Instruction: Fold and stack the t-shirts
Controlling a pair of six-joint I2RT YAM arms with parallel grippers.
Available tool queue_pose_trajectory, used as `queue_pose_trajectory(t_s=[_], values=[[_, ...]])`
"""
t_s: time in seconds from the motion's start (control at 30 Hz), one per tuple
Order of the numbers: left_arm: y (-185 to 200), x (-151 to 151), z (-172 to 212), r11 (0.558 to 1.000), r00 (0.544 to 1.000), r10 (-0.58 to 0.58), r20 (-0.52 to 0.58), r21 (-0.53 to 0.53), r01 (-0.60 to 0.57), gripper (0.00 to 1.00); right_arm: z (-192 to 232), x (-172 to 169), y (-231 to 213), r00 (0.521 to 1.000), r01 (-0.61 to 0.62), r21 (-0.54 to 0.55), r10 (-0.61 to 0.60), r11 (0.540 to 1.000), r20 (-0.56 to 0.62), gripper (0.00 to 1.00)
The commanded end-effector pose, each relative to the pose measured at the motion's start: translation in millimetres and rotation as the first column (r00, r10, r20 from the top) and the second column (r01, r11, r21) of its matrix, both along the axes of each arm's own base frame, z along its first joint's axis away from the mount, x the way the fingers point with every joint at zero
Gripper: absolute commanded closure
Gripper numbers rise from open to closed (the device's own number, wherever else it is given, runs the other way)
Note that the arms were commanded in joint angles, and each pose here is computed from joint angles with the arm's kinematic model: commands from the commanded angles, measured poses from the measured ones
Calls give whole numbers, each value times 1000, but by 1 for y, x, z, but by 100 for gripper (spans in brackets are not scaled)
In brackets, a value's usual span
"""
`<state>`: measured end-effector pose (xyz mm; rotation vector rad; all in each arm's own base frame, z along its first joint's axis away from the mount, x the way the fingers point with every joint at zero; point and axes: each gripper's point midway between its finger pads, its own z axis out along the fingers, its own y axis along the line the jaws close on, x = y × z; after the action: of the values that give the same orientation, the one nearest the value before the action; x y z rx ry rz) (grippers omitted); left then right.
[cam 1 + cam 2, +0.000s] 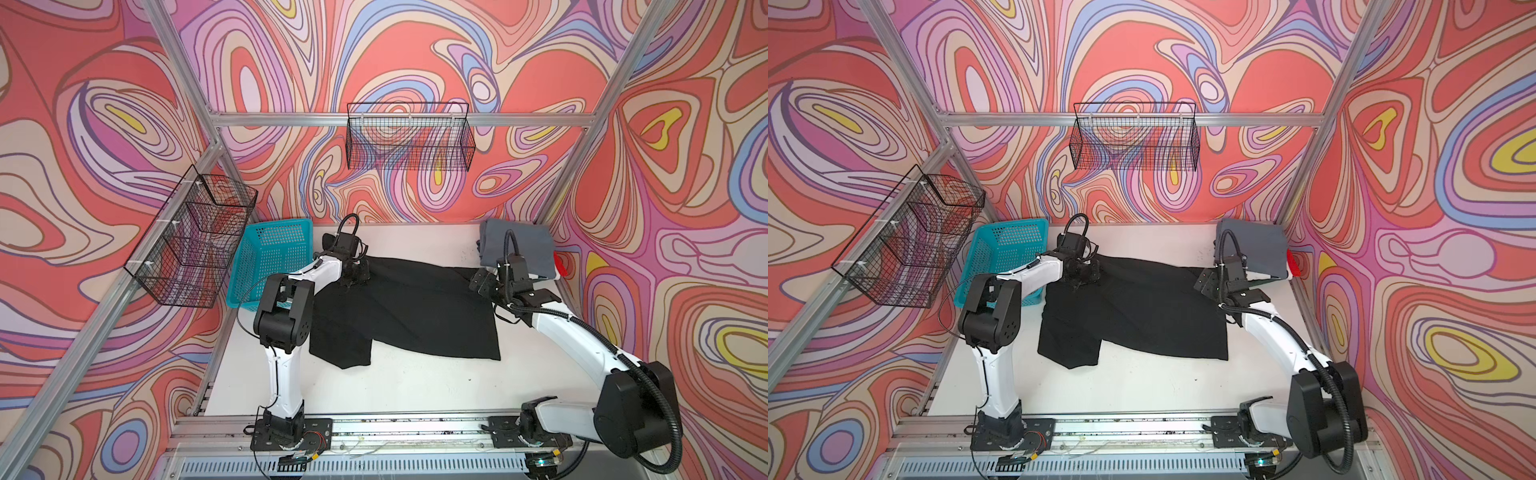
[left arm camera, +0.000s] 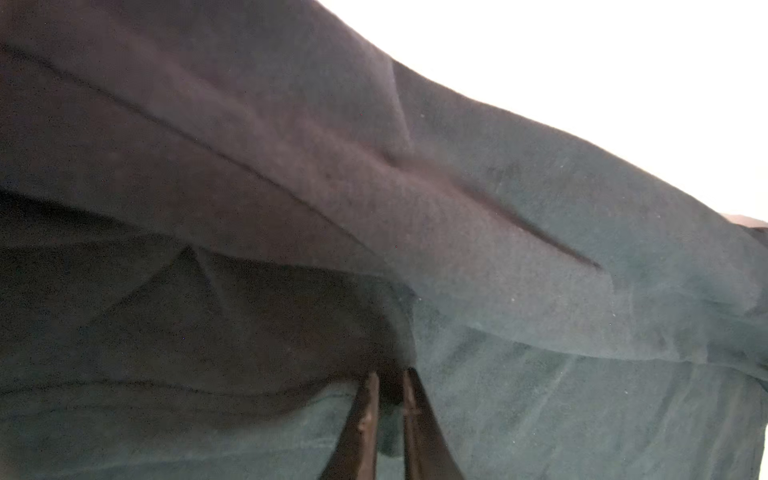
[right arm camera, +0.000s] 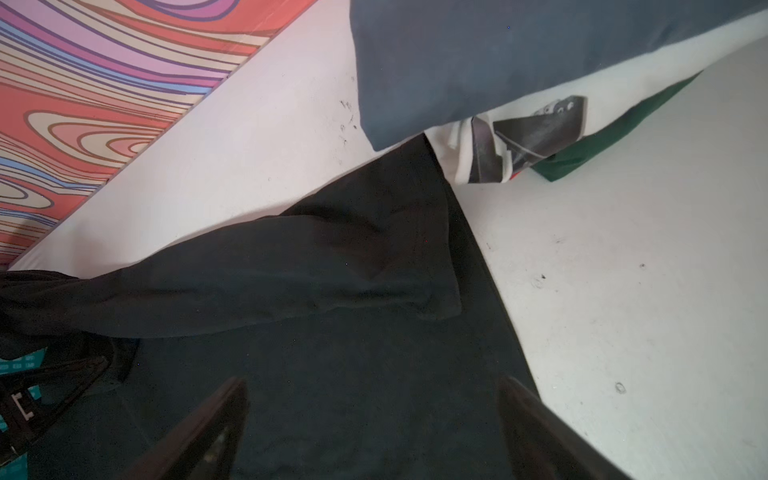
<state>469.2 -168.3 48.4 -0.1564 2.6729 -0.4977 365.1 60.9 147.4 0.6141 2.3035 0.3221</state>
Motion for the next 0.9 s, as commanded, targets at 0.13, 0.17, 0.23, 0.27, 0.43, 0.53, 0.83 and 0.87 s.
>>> queue_pose_trajectory(t_s=[0.13, 0.17, 0.23, 0.27, 0.43, 0.53, 0.83, 0.87], values=[[1, -2, -6, 999, 999, -22, -29, 41, 23, 100, 0, -4, -4, 1000, 9, -3, -9, 1000, 3, 2], [2, -2, -4, 999, 999, -23, -28, 45, 24, 100, 0, -5, -4, 1000, 10, -5, -10, 1000, 1, 2], [3, -3, 2, 998, 1000, -23, -21, 54, 25, 100, 0, -5, -4, 1000, 10, -6, -10, 1000, -1, 2], [4, -4, 7, 998, 1000, -25, -14, 56, 26, 100, -1, -5, -3, 1000, 8, -4, -8, 1000, -2, 2], [6, -8, 29, 998, 999, -21, 29, 56, 19, 100, 0, -3, -2, 1000, 6, -2, -6, 1000, -1, 2], [8, -12, 39, 998, 999, -20, 43, 55, 17, 100, -2, -1, -2, 1000, 6, -2, -6, 1000, -4, 2], [3, -21, 25, 997, 999, -32, 12, 69, 32, 67, -4, 1, 1, 1000, -6, 9, 6, 1000, -10, 2], [0, -21, 22, 997, 999, -41, 8, 66, 40, 64, -4, 1, 1, 1000, -6, 9, 6, 1000, -10, 2]])
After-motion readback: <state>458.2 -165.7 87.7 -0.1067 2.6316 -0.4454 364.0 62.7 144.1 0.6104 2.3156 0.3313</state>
